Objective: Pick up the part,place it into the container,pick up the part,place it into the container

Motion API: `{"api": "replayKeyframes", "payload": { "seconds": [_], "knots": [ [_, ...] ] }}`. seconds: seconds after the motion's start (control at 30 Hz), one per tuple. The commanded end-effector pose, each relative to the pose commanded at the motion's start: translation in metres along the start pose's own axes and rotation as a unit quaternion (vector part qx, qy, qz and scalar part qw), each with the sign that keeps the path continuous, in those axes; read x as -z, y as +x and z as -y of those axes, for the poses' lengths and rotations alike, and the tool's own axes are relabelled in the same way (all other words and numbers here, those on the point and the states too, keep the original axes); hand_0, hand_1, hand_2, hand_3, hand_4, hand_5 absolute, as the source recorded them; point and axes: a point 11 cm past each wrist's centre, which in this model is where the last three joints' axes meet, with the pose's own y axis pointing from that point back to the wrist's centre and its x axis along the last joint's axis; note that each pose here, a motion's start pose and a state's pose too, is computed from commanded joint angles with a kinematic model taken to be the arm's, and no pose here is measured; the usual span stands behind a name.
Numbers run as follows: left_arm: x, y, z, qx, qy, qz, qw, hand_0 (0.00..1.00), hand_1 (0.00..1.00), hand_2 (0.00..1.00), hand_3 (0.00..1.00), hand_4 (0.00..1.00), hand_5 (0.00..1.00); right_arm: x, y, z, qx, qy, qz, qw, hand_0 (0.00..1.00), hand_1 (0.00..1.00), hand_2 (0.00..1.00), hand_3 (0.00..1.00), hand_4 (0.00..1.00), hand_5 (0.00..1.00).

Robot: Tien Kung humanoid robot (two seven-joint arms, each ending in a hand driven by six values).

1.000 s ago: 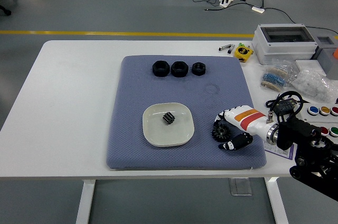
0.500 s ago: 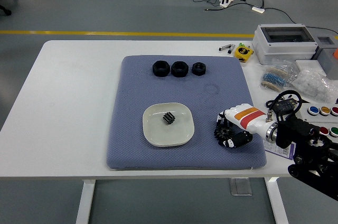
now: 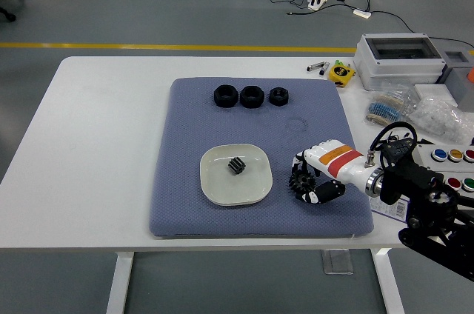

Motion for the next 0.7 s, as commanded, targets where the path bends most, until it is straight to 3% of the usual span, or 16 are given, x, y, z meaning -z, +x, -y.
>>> {"api": "replayKeyframes", "payload": {
  "seconds": [0.33, 0.57, 0.6, 0.7],
  "knots": [
    [0.002, 0.003, 0.0, -0.001, 0.002, 0.003, 1.0, 0.709, 0.615, 0.637, 0.566, 0.618, 0.701, 0.045, 0.022, 0.021, -0.032, 0.05, 0.015, 0.998, 0.163, 0.361, 0.43, 0.461, 0.621, 0.233],
    [0.0, 0.002, 0.0, -0.001, 0.0, 0.001, 1.0, 0.71, 0.614, 0.638, 0.567, 0.618, 0.702, 0.065, 0.023, 0.041, -0.026, 0.052, 0.043, 0.997, 0.168, 0.362, 0.431, 0.461, 0.59, 0.191],
    [-0.001, 0.002, 0.0, 0.0, 0.0, 0.0, 1.0, 0.71, 0.612, 0.638, 0.567, 0.619, 0.701, 0.067, 0.022, 0.044, -0.02, 0.048, 0.043, 0.998, 0.261, 0.419, 0.481, 0.652, 0.652, 0.188],
    [-0.002, 0.002, 0.0, 0.0, -0.001, -0.002, 1.0, 0.71, 0.612, 0.638, 0.567, 0.619, 0.701, 0.071, 0.018, 0.049, -0.009, 0.046, 0.043, 0.998, 0.261, 0.419, 0.481, 0.652, 0.652, 0.188]
  ]
}}
